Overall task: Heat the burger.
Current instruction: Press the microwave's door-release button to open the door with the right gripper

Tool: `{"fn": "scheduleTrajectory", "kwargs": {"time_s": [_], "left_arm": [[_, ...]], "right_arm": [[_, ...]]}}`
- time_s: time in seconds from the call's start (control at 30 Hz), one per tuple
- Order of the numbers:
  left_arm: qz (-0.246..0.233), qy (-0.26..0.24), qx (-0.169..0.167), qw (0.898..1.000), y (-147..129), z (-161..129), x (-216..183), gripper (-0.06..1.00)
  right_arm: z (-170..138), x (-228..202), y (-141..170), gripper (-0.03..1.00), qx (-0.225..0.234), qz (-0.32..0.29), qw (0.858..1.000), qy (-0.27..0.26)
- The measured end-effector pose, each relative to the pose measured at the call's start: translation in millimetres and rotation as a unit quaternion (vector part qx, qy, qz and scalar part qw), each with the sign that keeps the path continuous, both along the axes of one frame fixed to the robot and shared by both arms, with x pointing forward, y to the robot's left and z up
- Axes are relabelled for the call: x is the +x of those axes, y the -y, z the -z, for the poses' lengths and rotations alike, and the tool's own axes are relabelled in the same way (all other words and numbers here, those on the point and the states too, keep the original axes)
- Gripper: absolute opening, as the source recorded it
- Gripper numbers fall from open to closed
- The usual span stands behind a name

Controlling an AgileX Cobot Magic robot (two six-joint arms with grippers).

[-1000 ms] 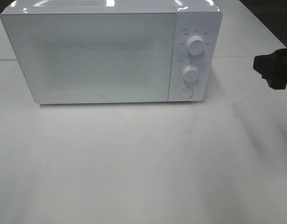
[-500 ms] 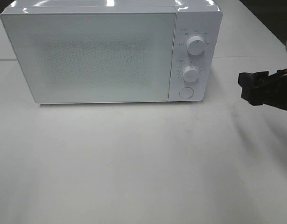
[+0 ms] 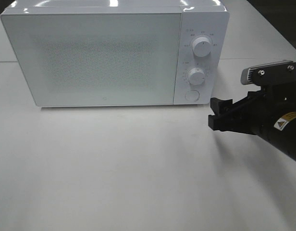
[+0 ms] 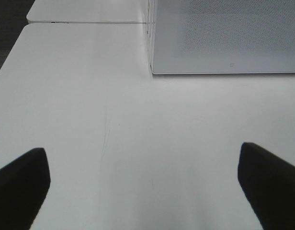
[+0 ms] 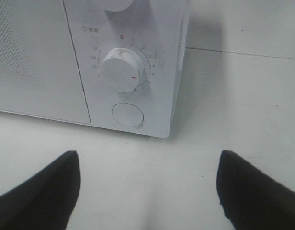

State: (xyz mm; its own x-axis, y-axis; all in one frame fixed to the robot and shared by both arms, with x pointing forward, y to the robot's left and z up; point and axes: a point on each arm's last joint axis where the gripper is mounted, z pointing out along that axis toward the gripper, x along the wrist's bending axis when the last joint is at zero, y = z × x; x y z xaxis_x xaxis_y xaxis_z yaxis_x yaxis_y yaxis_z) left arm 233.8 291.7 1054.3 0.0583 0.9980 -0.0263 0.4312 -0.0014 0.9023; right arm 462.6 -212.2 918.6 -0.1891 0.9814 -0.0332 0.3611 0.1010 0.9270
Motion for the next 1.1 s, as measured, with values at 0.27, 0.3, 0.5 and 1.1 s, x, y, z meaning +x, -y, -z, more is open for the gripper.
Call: {"fn": "scheduleTrajectory", "kwargs": {"time_s": [0.27,0.3,0.5,1.1], "left_arm": [[0.000,0.000,0.000,1.000,0,0,0,0.99],[0.000,0.000,0.000,1.000,0,0,0,0.99],[0.000,0.000,0.000,1.000,0,0,0,0.99],[0.000,0.000,0.000,1.000,0,0,0,0.99]], "right_arm": [[18,-6,-25,0.75,-0.003,0.027,1.000,0.001],[18,-6,-25,0.75,-0.003,0.027,1.000,0.001],[20,-2,-41,0.75,-0.005,0.020,1.000,0.005],[18,5,-48,0.53,0.178,0.091,0.980,-0.020]]}}
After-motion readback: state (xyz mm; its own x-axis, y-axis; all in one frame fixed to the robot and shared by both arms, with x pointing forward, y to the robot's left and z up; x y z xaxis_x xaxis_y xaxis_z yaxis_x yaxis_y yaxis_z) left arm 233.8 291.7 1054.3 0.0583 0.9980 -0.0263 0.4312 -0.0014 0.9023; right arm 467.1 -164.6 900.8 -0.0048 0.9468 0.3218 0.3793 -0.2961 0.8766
